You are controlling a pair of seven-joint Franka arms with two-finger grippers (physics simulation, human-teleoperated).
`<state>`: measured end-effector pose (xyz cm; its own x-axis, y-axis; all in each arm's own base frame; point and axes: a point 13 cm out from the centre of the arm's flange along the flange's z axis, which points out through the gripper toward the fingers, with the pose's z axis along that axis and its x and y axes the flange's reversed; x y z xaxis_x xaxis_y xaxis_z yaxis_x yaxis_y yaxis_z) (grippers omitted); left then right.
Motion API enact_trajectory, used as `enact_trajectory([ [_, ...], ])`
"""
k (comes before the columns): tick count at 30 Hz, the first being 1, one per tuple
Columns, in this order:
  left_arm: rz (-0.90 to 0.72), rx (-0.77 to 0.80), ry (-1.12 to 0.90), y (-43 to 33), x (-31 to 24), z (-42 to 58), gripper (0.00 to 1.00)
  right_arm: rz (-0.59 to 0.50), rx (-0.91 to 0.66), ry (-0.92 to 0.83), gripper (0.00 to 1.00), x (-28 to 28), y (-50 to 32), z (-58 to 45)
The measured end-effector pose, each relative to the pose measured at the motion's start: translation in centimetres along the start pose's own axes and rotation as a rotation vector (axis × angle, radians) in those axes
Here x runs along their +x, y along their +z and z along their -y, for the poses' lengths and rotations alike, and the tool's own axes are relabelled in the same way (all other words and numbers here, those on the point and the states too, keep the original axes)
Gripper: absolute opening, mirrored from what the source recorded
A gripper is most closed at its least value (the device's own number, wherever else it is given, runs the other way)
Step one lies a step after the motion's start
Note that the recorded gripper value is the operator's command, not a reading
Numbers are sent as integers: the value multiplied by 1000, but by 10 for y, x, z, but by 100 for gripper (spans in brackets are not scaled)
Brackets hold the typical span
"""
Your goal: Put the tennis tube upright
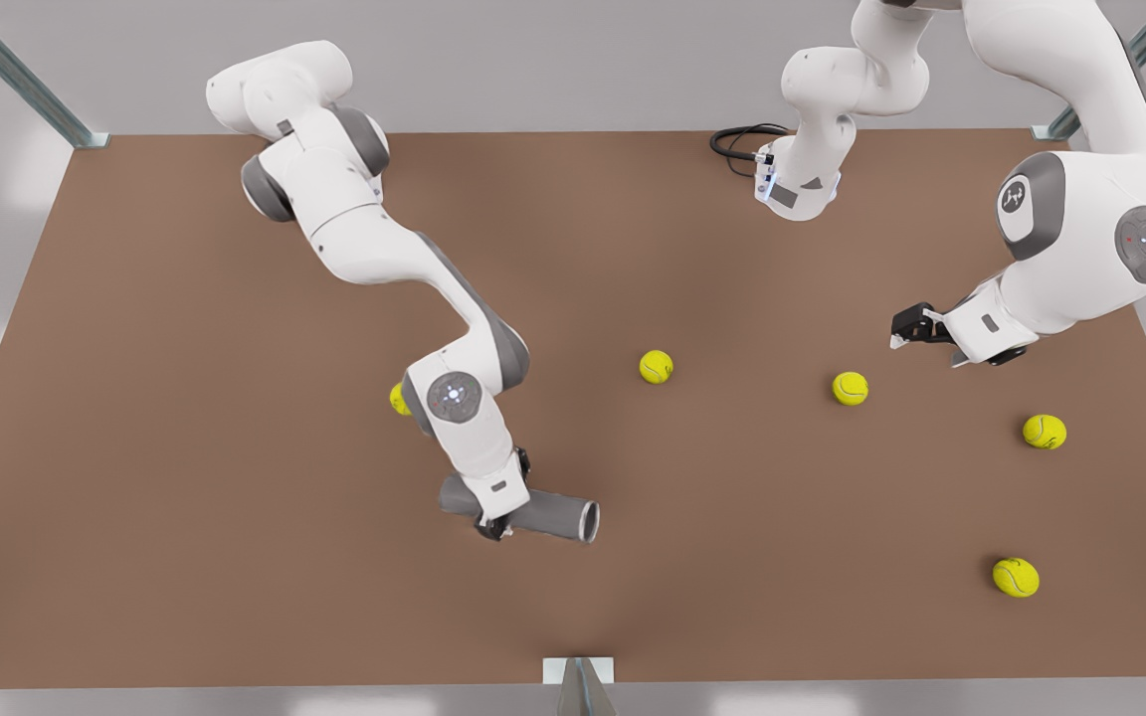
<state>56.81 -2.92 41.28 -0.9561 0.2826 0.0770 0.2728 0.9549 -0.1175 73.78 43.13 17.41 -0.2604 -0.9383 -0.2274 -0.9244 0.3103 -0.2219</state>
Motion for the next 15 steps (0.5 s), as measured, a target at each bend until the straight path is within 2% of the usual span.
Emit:
enact_trajectory([
  [1,1,0,0,-1,0,0,100,-3,7,-40,70,-4,1,-4],
  [4,2,1,-1,-2,2,1,100,-46,25,-152,70,6,3,3],
  [7,1,2,-2,-3,4,1,100,-68,24,-273,67,6,7,-2],
  [15,-6,4,-6,-2,5,0,100,64,75,-450,66,-59,69,-62],
])
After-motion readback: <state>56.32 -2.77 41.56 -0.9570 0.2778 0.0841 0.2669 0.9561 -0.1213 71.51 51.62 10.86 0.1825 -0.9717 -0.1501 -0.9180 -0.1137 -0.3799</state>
